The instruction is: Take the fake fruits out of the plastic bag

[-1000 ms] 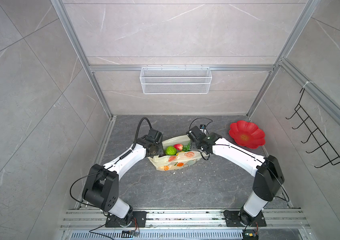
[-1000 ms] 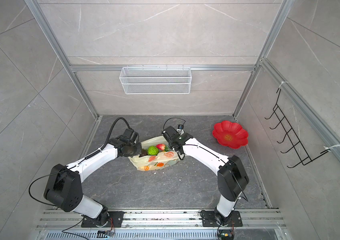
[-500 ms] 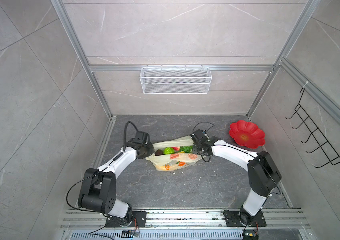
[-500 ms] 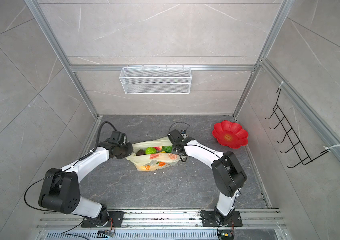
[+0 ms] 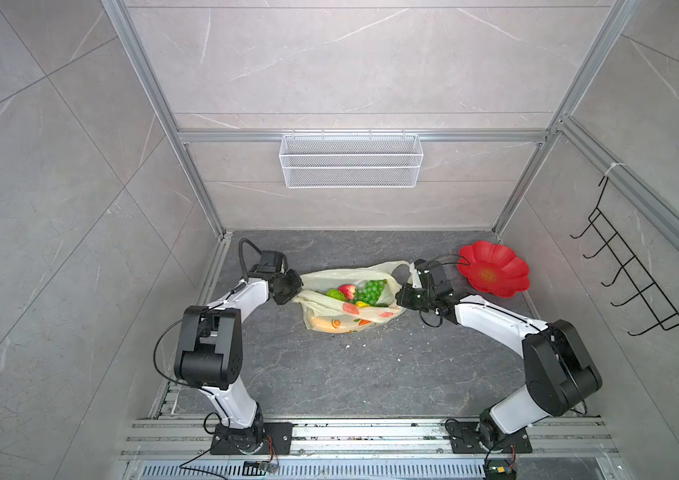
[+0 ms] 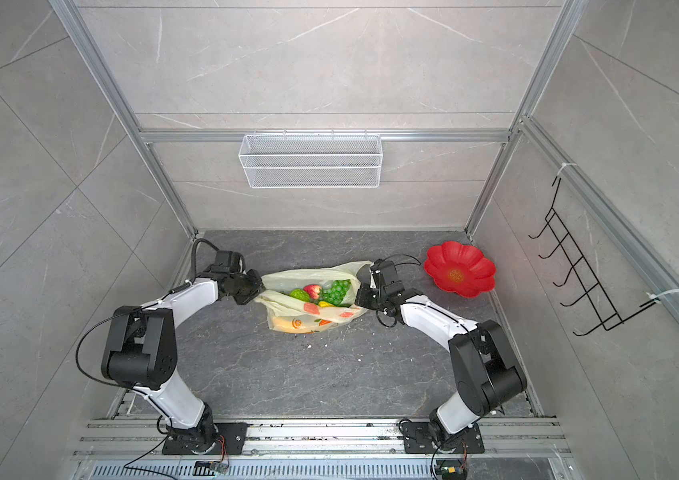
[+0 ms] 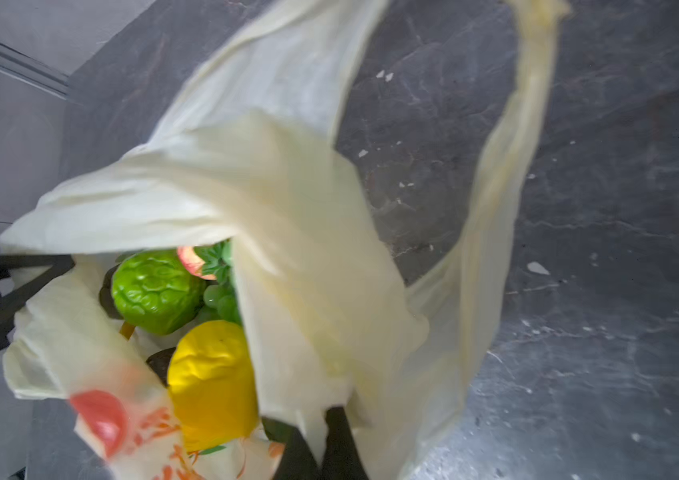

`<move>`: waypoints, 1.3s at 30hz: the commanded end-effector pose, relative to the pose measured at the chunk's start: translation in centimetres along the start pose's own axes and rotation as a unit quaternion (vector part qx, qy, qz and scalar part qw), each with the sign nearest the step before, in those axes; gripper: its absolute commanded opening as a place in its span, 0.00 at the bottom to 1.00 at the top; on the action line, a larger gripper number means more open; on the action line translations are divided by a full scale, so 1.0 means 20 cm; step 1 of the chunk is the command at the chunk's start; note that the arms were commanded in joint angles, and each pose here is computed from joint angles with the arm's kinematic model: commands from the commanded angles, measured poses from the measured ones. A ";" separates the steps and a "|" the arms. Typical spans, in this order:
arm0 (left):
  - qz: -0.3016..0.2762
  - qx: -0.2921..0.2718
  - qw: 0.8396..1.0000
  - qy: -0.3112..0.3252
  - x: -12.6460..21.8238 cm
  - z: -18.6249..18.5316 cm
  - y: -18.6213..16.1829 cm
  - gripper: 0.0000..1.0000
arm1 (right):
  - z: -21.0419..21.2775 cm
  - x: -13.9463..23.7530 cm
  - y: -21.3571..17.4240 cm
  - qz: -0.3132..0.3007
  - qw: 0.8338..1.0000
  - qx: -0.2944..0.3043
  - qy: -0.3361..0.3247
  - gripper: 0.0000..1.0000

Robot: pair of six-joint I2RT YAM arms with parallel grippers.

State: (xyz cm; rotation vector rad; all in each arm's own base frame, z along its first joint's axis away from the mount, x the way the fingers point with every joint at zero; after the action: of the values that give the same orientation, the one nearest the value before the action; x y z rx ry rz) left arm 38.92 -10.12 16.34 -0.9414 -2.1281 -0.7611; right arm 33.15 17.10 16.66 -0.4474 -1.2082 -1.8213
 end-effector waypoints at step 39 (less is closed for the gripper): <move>-0.112 -0.031 0.992 0.046 0.29 0.22 -0.34 0.04 | -0.03 0.02 -0.14 -0.052 0.991 -0.101 0.075 0.00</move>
State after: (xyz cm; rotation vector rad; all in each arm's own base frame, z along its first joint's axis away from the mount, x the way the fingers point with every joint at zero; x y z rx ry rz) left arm 29.09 -10.08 14.89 -0.7600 -1.9177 -1.0361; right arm 30.26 17.16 15.31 -0.3824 -1.0669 -1.9835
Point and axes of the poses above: each gripper's point midway between its finger pads, its own x axis back along the fingers, its own z axis along the line the jaws close on, y = z × x, the point moved 8 cm from there along x, back along the fingers, and after that the axes turned 7 degrees about x, right-handed, at the moved point
